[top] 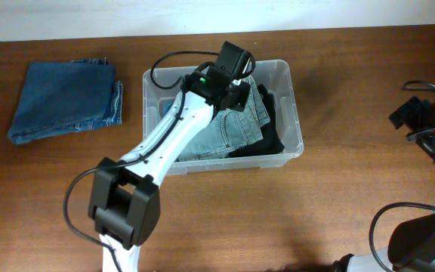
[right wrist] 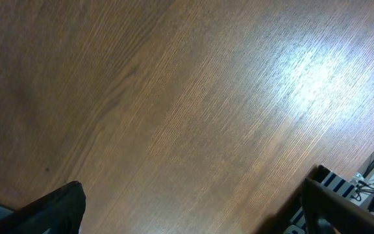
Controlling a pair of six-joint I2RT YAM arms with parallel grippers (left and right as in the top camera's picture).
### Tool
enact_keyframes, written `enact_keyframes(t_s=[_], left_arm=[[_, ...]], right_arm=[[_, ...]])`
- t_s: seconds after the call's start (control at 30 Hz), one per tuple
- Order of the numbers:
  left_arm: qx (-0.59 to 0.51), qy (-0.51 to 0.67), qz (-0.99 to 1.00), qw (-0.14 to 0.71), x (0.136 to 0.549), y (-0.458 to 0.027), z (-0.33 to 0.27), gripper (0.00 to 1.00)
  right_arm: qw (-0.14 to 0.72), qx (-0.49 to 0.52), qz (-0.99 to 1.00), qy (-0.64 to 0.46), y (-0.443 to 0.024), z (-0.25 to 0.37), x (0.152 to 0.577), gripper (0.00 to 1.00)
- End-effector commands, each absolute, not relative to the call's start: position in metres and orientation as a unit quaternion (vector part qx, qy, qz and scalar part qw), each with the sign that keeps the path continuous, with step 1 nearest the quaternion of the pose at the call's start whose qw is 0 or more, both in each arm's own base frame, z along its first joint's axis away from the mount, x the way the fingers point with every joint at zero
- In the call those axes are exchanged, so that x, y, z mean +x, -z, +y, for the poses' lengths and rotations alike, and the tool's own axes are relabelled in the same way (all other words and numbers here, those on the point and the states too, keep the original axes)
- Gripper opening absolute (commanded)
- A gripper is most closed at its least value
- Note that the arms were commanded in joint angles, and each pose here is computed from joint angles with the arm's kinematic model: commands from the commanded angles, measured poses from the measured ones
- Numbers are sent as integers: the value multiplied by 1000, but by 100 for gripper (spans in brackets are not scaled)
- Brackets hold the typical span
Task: Pack container
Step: 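Press the light-grey jeans down into the bin with the left gripper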
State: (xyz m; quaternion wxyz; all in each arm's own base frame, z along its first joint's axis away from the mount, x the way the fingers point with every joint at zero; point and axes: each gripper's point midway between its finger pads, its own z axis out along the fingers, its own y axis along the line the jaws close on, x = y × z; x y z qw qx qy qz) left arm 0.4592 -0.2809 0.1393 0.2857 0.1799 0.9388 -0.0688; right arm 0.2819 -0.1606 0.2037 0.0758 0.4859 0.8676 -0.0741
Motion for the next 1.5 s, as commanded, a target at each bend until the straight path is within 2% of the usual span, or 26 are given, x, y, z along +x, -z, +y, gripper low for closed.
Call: enact_keyframes(t_s=[0.0, 0.27, 0.5, 0.63, 0.93, 1.23, 1.4, 1.47], left_arm=[[192, 52, 945, 258, 462, -101, -284, 7], [211, 54, 946, 240, 458, -61, -306, 7], [209, 71, 935, 278, 455, -123, -308, 7], [227, 98, 934, 258, 428, -147, -313, 7], [261, 81, 944, 182, 380, -112, -321, 7], [253, 68, 953, 153, 367, -72, -309, 7], [248, 81, 944, 201, 385, -106, -318, 8], [258, 69, 933, 242, 396, -137, -316, 15]], right_arm=[[81, 492, 863, 76, -207, -162, 279, 99], [81, 492, 863, 76, -207, -162, 279, 99], [81, 492, 863, 76, -207, -162, 279, 98], [81, 492, 863, 76, -207, -162, 279, 98], [81, 492, 863, 76, -207, -162, 279, 98], [81, 492, 863, 76, -207, -162, 279, 98], [81, 492, 863, 76, -207, -162, 279, 98], [81, 492, 863, 76, -207, -162, 279, 98]])
